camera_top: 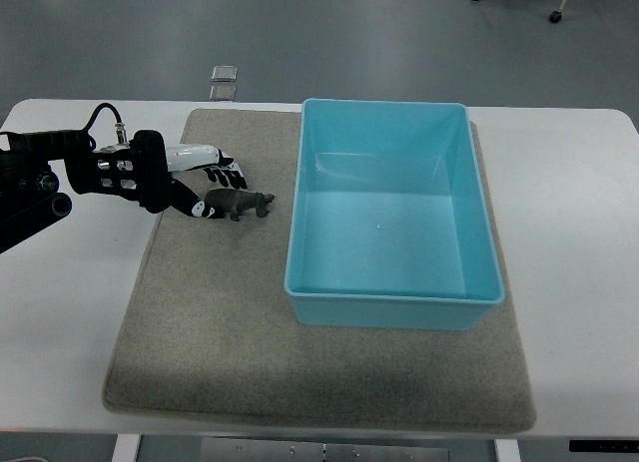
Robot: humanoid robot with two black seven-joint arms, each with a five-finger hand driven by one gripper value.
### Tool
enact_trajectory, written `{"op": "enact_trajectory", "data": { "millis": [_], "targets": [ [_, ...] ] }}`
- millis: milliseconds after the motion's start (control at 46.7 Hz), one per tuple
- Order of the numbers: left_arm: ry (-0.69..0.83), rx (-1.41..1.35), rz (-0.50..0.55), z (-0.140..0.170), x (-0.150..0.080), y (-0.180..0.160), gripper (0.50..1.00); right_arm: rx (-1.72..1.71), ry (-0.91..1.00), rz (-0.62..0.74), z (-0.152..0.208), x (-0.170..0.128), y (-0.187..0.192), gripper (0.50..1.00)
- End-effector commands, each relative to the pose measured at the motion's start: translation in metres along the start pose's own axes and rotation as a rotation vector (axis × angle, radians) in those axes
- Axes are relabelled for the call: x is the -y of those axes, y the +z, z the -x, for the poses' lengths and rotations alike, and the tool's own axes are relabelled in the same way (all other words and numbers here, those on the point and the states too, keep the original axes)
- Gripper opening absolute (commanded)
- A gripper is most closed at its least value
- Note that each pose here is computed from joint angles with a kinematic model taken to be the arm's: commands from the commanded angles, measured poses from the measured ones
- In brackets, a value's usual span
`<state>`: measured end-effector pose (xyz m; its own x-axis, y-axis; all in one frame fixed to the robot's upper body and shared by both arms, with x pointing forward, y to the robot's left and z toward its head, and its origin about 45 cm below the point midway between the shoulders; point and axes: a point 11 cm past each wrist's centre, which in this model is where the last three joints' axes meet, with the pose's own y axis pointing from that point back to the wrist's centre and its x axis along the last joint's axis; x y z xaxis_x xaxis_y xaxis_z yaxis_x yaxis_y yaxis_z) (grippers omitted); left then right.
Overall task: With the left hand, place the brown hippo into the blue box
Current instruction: 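Close the left hand fingers around the brown hippo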
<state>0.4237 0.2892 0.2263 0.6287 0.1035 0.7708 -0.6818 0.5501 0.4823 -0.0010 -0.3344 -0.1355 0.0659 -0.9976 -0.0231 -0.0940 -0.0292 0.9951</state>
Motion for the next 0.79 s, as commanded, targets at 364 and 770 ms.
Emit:
{"op": "enact_trajectory", "data": {
  "millis": [364,770],
  "targets": [
    [-0.019,0.031,0.012,0.0057,0.0081,0.0068,0.591,0.000,0.000,0.000,0.0000,0.0000,0.0000,0.936],
    [-0.007,0.041,0.006,0.0018,0.0061,0.0049,0.500,0.000,0.000,0.000,0.0000,0.0000,0.0000,0.936]
  ]
}}
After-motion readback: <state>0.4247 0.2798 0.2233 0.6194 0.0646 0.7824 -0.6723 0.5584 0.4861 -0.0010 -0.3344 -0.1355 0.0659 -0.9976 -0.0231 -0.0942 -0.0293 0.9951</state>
